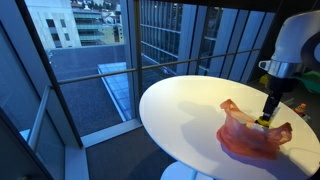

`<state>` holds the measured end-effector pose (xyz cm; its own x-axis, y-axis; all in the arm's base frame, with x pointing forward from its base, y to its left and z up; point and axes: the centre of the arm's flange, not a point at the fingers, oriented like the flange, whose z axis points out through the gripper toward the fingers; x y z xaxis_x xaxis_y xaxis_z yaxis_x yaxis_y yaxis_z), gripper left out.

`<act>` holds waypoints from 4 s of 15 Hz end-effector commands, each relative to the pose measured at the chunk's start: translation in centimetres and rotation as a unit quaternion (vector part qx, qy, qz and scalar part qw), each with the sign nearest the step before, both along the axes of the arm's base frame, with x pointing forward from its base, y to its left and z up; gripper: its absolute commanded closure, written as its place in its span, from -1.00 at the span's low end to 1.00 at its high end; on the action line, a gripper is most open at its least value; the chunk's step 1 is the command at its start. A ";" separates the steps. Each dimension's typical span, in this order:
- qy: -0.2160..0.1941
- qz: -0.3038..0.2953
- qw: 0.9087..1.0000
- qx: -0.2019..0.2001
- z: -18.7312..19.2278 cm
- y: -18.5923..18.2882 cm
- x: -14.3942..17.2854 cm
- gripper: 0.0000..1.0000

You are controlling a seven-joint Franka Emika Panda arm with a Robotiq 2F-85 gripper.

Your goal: Remove the yellow and brown bottle from the plastic bag and put it on the table

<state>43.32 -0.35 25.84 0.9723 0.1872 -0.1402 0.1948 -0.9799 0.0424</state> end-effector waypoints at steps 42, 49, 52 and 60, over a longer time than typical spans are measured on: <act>-0.094 -0.170 0.981 0.024 12.6 -15.5 3.2 0.62; -0.080 -0.229 0.970 0.011 11.6 -21.7 0.5 0.62; -0.058 -0.240 0.969 0.008 9.7 -23.1 -0.5 0.62; 0.009 -0.269 0.963 0.011 3.3 -25.6 -2.7 0.62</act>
